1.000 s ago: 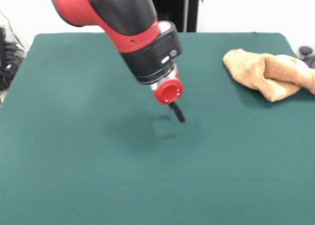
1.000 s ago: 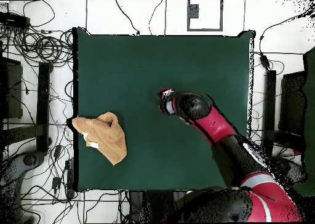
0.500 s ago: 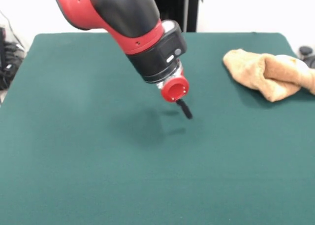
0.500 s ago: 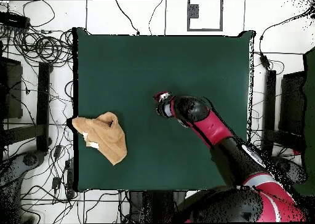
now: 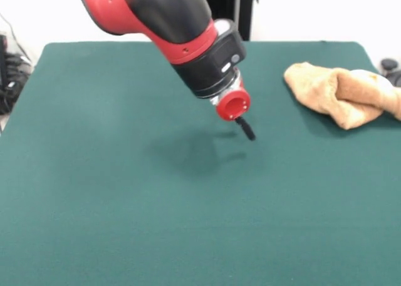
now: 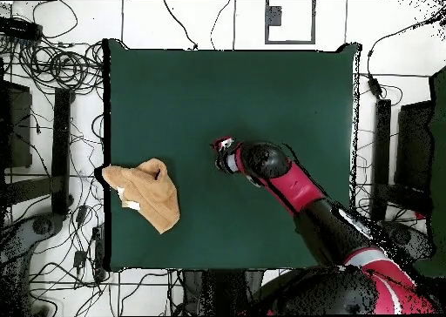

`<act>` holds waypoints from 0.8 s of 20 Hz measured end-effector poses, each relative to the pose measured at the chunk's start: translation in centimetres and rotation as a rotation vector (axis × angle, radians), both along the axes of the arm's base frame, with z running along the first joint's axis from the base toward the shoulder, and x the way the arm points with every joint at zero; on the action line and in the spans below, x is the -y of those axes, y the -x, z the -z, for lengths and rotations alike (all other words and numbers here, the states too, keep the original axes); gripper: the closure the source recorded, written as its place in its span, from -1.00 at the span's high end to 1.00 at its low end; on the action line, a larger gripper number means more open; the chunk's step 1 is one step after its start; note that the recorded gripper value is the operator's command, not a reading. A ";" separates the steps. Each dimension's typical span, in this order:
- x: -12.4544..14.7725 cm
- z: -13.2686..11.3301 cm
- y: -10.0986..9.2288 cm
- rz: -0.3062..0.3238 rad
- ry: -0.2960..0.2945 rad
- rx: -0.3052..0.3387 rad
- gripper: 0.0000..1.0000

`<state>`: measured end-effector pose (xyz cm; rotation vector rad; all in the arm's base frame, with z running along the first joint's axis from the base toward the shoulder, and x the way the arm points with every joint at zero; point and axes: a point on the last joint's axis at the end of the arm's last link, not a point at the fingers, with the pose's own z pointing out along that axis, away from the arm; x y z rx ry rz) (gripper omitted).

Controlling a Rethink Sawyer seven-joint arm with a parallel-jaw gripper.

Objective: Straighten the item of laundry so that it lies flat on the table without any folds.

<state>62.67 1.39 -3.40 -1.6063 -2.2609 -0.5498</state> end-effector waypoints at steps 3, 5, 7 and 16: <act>-1.3 -0.5 0.8 -0.007 -0.038 -0.012 1.00; -2.1 -0.9 1.5 -0.009 -0.074 -0.020 1.00; -2.6 -1.1 1.9 -0.006 -0.107 -0.027 1.00; -4.3 -1.4 3.6 0.012 -0.241 -0.056 1.00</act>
